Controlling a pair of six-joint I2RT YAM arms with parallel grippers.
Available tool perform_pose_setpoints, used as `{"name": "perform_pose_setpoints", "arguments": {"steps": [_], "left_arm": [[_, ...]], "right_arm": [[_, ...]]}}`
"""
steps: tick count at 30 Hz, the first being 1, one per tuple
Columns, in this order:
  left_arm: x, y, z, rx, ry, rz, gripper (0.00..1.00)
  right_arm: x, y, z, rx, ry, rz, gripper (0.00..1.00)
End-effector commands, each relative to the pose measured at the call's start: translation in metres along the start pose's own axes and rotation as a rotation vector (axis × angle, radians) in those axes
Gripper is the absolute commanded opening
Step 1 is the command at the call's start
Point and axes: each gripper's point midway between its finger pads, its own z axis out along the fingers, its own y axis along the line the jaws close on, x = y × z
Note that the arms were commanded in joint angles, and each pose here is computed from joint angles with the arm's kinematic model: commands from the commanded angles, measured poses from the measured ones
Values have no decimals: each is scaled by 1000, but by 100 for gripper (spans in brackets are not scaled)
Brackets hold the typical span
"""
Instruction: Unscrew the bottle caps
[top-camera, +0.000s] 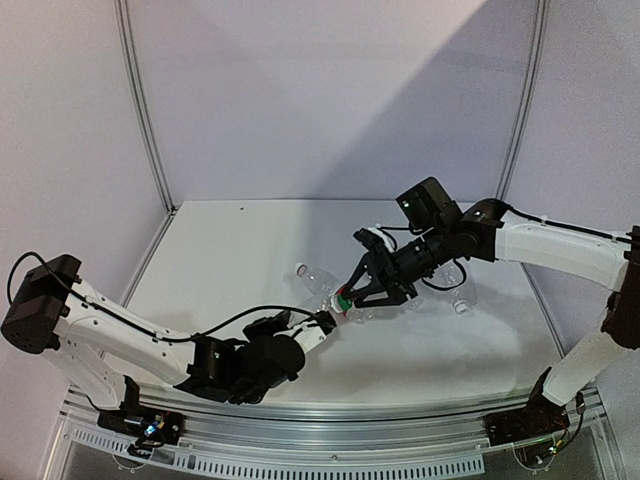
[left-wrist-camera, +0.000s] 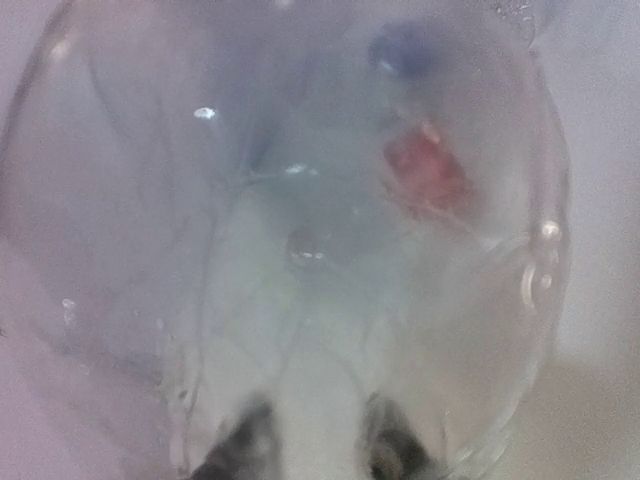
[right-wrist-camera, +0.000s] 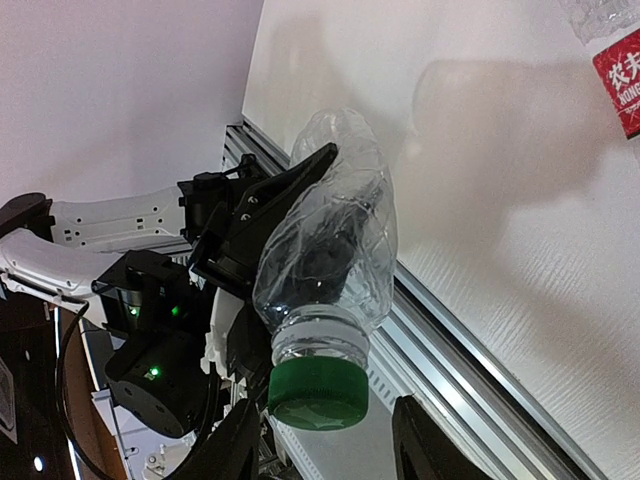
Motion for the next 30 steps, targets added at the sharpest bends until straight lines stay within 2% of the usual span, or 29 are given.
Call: {"name": "perform_pose_setpoints", "arguments": {"steps": [1,11,21,30], "left_arm": [[-3,2,1,-13,-4,-21,4],[-3,2,1,-10,-3,-20,4],[-2,2,2,-9,2,-21,4],[-2,1,3,-6,4,-23,4]], "right_arm": [[-2,3,6,12,7,-21,46],[-5,3,5,25,-1,-46,34],[-2,6,10,5,16,-39,33],[1,5,10,14,26,-53,38]]}}
